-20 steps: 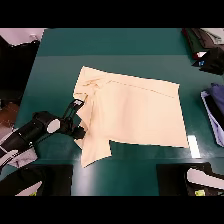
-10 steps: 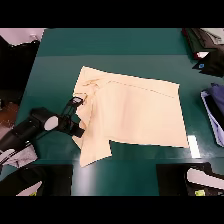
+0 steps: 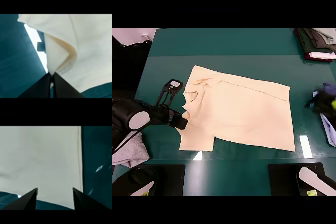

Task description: Fold the shirts.

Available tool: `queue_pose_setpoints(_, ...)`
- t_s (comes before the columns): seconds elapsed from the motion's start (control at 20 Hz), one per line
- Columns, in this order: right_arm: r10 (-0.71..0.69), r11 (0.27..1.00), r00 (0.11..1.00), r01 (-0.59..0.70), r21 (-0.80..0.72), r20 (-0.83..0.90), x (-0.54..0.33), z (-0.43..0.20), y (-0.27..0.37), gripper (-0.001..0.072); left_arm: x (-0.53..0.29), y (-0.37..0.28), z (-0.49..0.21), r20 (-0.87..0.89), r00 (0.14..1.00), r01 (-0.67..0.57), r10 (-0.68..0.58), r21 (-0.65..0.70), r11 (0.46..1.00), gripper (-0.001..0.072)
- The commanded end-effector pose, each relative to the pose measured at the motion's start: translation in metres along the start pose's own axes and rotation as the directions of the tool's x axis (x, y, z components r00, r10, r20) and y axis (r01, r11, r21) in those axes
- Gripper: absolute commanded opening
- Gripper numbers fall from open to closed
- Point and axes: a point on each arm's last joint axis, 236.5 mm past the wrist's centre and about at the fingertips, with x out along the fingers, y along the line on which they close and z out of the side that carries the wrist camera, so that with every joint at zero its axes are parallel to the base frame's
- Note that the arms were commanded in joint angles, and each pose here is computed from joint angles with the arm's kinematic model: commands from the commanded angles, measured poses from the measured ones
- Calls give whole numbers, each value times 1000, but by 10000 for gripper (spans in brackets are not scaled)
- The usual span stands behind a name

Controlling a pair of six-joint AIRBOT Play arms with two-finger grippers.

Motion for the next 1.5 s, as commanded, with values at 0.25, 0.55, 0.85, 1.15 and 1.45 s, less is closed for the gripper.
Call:
queue_pose_setpoints(0.25, -1, 981, 985, 35, 190, -173, 84, -107, -69, 450, -4, -5, 6, 29, 999, 25, -25, -15, 1000, 23)
queue_pose_setpoints(0.55, -13, 988, 975, 47, 146, -222, 113, -127, -65, 432, -4, -9, 12, 53, 998, 42, -41, -20, 999, 23)
queue_pose_setpoints(0.85, -43, 998, 978, 52, 37, -204, 109, -112, -50, 15, -5, -15, 16, 68, 996, 69, -66, -50, 996, 23)
queue_pose_setpoints(1.15, 344, 932, 922, -312, -183, 177, 13, 10, 108, 14, -98, 1, 133, 497, 868, 57, -1, -97, 994, 23)
queue_pose_setpoints(1.45, 625, 736, 554, -184, -652, 549, -233, 52, 270, 14, -400, 47, 203, 929, 342, 2, 139, -148, 989, 23)
